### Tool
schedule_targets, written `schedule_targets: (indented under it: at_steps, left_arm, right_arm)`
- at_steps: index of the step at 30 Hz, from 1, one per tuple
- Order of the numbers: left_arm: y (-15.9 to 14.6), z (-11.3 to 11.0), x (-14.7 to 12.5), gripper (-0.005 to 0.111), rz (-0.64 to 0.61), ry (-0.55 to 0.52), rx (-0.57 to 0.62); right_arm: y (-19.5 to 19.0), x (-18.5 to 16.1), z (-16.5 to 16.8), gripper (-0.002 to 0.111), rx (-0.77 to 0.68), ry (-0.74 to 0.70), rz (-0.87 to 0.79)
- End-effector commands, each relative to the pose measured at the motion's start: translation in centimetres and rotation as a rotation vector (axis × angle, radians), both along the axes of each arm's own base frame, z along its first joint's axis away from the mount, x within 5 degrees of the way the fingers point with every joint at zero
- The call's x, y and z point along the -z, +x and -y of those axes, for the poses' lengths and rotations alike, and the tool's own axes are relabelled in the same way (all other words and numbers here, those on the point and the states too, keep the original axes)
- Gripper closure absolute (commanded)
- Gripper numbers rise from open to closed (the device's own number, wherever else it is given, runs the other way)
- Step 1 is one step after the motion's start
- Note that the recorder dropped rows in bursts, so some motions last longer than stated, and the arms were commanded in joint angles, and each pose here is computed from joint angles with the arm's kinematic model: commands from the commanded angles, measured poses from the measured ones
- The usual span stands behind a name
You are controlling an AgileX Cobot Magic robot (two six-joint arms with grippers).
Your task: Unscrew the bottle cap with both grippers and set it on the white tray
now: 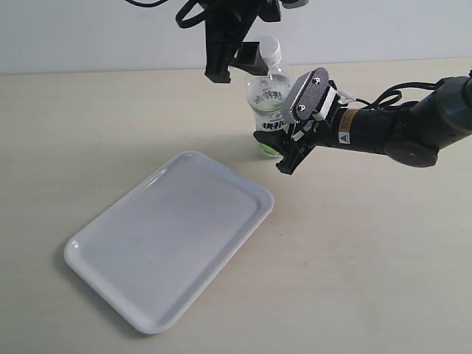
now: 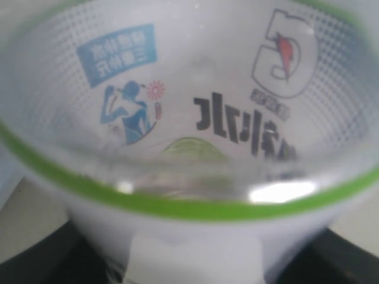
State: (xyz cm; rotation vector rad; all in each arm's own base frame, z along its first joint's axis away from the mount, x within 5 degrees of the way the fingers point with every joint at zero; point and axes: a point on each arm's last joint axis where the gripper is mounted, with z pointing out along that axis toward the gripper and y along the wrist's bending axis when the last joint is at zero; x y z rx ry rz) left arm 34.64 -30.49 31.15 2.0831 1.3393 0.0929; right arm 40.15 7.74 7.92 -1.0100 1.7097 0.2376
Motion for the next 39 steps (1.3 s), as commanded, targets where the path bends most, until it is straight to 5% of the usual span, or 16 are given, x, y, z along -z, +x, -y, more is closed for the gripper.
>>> schedule_targets:
  at_steps: [1,16,26,39]
  left_arm:
    - [0.37,0.21,0.81,0.038,-0.009,0.003,-0.012]
    - [0.33,0.19,1.55,0.039,-0.051,0.028,-0.022]
    - [0.33,0.19,1.55,0.106,-0.053,0.027,-0.025]
    - [-0.06,0.50,1.55,0.107,-0.303,-0.159,-0.370]
  right_arm:
    - [0.01,0.25,0.36,0.108,0.016,-0.045,-0.023]
    - [0.17,0.17,0.49,0.108,0.014,-0.082,0.020]
    - [0.17,0.17,0.49,0.108,0.014,-0.082,0.020]
    - [0.17,0.17,0.49,0.108,0.021,-0.071,0.011]
